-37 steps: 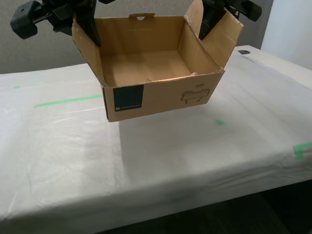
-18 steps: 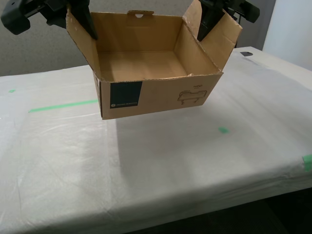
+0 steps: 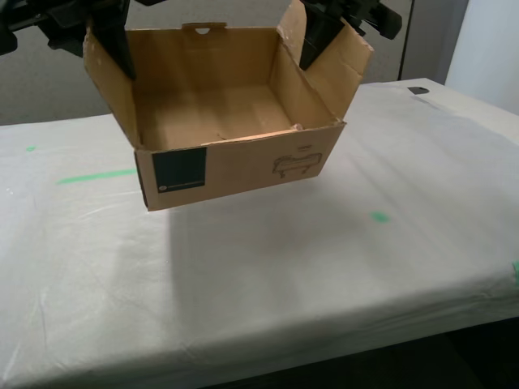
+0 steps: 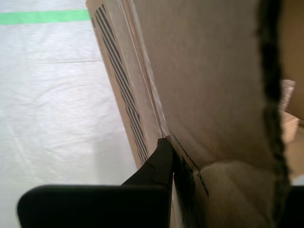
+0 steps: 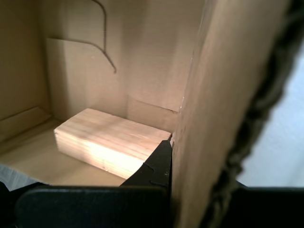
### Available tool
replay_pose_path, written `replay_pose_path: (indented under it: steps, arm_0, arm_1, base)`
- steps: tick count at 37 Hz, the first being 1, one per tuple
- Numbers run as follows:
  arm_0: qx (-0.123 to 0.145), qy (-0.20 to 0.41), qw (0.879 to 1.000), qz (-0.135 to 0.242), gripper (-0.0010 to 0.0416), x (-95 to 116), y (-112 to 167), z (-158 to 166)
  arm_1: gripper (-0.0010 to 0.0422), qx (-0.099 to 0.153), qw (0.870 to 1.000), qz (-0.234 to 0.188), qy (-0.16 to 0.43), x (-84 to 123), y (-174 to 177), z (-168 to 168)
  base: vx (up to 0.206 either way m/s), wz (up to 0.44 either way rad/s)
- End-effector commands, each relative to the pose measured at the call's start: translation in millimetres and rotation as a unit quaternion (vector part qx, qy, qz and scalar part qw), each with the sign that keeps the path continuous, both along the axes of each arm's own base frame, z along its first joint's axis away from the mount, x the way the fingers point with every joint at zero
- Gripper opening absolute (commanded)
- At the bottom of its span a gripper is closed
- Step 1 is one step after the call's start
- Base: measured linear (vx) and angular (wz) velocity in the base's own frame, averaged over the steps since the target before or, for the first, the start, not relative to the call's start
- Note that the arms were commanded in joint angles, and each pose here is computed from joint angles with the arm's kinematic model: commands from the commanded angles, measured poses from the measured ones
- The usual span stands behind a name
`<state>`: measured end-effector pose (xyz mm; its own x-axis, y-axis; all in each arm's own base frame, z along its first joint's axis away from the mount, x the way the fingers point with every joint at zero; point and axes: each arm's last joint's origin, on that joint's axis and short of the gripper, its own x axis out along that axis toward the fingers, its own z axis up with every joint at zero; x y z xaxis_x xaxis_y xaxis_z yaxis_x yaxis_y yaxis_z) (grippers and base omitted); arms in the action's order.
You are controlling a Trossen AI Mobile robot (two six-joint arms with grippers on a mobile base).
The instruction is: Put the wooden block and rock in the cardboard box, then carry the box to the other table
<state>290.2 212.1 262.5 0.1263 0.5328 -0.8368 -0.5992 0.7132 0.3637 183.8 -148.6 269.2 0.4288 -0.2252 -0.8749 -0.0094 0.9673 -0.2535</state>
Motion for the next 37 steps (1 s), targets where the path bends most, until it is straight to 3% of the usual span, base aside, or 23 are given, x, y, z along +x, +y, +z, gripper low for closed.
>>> replay_pose_path:
  steps: [1, 11, 23, 29, 34, 37]
  arm_0:
    - [0.032, -0.001, 0.999, 0.024, -0.0001, -5, 12, 6]
    - [0.051, 0.003, 0.999, -0.009, -0.0001, 1, 18, 5]
    - [0.03, 0.057, 0.997, -0.052, -0.0001, 36, 44, -29]
    - [-0.003, 0.065, 0.995, -0.08, -0.0001, 49, 52, -31]
    - [-0.036, 0.044, 0.99, -0.131, -0.0001, 54, 52, -22]
    - [-0.043, 0.042, 0.987, -0.148, -0.0001, 54, 51, -17]
  arm_1:
    - [-0.0001, -0.004, 1.0, 0.002, 0.0, 0, 0, -6]
    - [-0.0001, 0.028, 0.999, 0.027, -0.001, 5, 13, -26]
    - [-0.0001, 0.038, 0.999, -0.007, -0.017, 34, 40, -29]
    - [-0.0001, 0.055, 0.998, -0.016, -0.025, 57, 61, -37]
    - [-0.0002, 0.037, 0.997, -0.059, -0.021, 78, 64, -38]
    - [-0.0002, 0.049, 0.995, -0.084, -0.016, 93, 58, -42]
  base:
    - [-0.002, 0.21]
    - [0.003, 0.248]
    - [0.008, 0.3]
    - [0.007, 0.318]
    - [0.007, 0.254]
    - [0.004, 0.197]
